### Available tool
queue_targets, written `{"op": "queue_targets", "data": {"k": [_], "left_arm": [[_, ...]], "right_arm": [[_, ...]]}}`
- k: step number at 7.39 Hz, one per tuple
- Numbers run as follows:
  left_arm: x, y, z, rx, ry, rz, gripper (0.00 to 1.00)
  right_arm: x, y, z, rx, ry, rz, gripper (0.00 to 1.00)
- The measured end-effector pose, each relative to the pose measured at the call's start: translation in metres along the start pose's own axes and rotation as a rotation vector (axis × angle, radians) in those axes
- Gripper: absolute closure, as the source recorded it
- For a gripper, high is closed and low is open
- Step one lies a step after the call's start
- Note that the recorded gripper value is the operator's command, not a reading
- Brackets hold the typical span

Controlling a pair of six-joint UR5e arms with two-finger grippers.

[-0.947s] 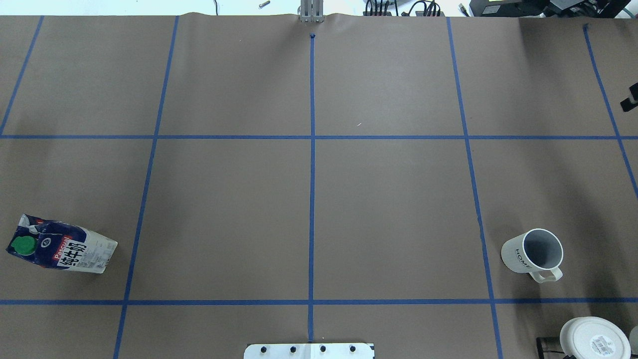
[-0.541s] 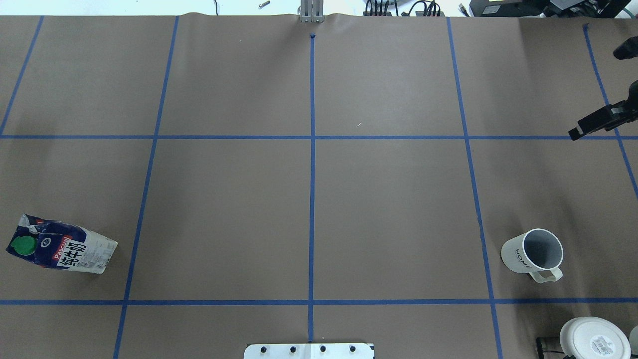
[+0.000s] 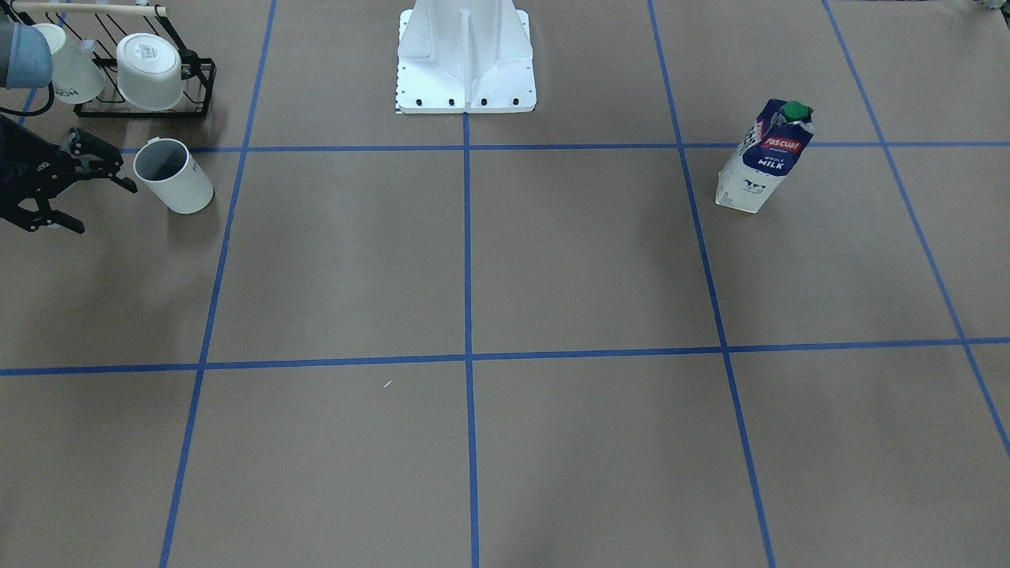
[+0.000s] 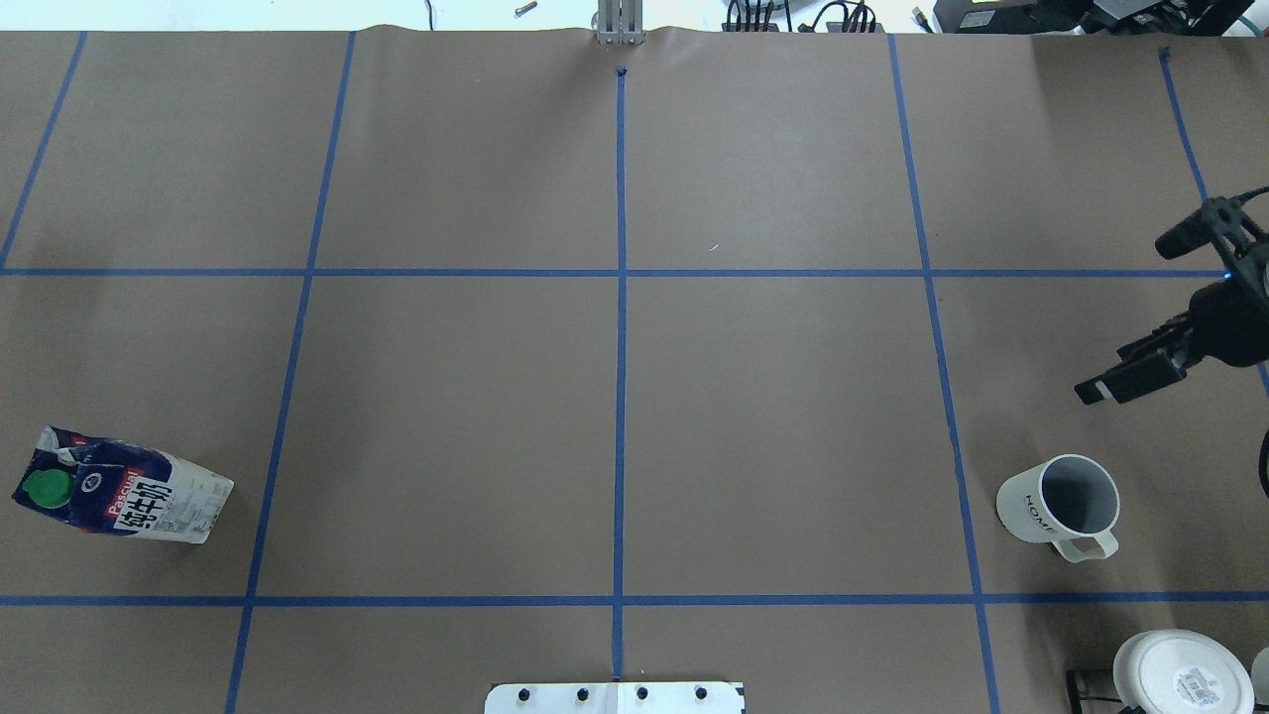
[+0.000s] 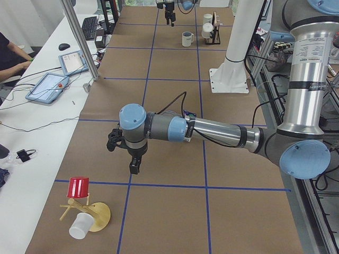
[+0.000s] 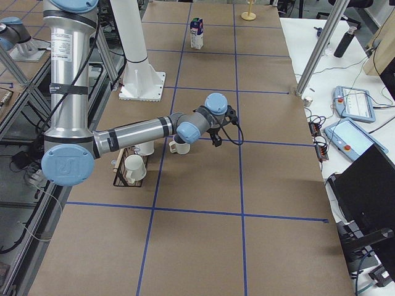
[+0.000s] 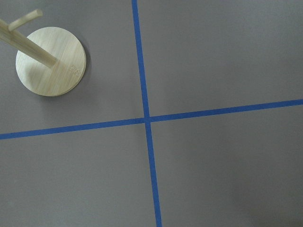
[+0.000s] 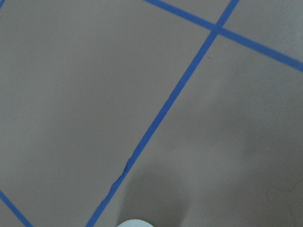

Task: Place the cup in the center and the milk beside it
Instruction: 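Move the right gripper down to the white mug and grasp it, then lift the white mug with the right gripper and carry it toward the table center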

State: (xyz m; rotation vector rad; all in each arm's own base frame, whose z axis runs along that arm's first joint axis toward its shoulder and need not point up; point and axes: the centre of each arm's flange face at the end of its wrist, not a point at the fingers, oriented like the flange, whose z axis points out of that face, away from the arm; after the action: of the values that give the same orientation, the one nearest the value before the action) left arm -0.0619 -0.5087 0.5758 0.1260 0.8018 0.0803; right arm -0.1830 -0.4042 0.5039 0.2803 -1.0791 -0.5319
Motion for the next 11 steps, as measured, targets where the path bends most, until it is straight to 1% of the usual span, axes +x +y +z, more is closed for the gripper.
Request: {"op": "queue_targets", "data": {"k": [1,2,3,4,5,6,7,9,11], "left_arm": [[0.001,-0.001,0.0,0.001,0.002,0.0,0.02],[0.001,-0.001,0.0,0.001,0.003,0.001,0.02],[0.001,-0.001,-0.001,0.001,0.003,0.0,0.02],[0.001,-0.001,-0.001,0.001,0.003,0.0,0.02],[0.001,-0.001,0.0,0.0,0.004,0.0,0.02],[0.001,-0.001,0.0,0.0,0.004,-0.001,0.02],[0.001,-0.001,0.0,-0.001,0.004,-0.001,0.02],[0.0,-0.001,0.0,-0.002,0.005,-0.003,0.02],[0.001,-0.001,0.0,-0.001,0.005,-0.002,0.02]], "right_arm": [[-0.003,0.02,0.009,-0.012,-0.019,-0.026,0.0],[-0.008,0.031,0.019,-0.032,-0.032,-0.041,0.0],[-0.013,0.036,0.031,-0.053,-0.033,-0.056,0.0],[-0.016,0.039,0.041,-0.067,-0.022,-0.065,0.02],[-0.014,0.042,0.048,-0.08,-0.013,-0.065,0.28],[-0.011,0.046,0.055,-0.093,-0.008,-0.061,0.85],[-0.009,0.048,0.06,-0.105,-0.007,-0.06,1.0],[-0.011,0.05,0.065,-0.117,-0.012,-0.063,1.0],[-0.01,0.047,0.056,-0.105,-0.03,-0.054,1.0]]}}
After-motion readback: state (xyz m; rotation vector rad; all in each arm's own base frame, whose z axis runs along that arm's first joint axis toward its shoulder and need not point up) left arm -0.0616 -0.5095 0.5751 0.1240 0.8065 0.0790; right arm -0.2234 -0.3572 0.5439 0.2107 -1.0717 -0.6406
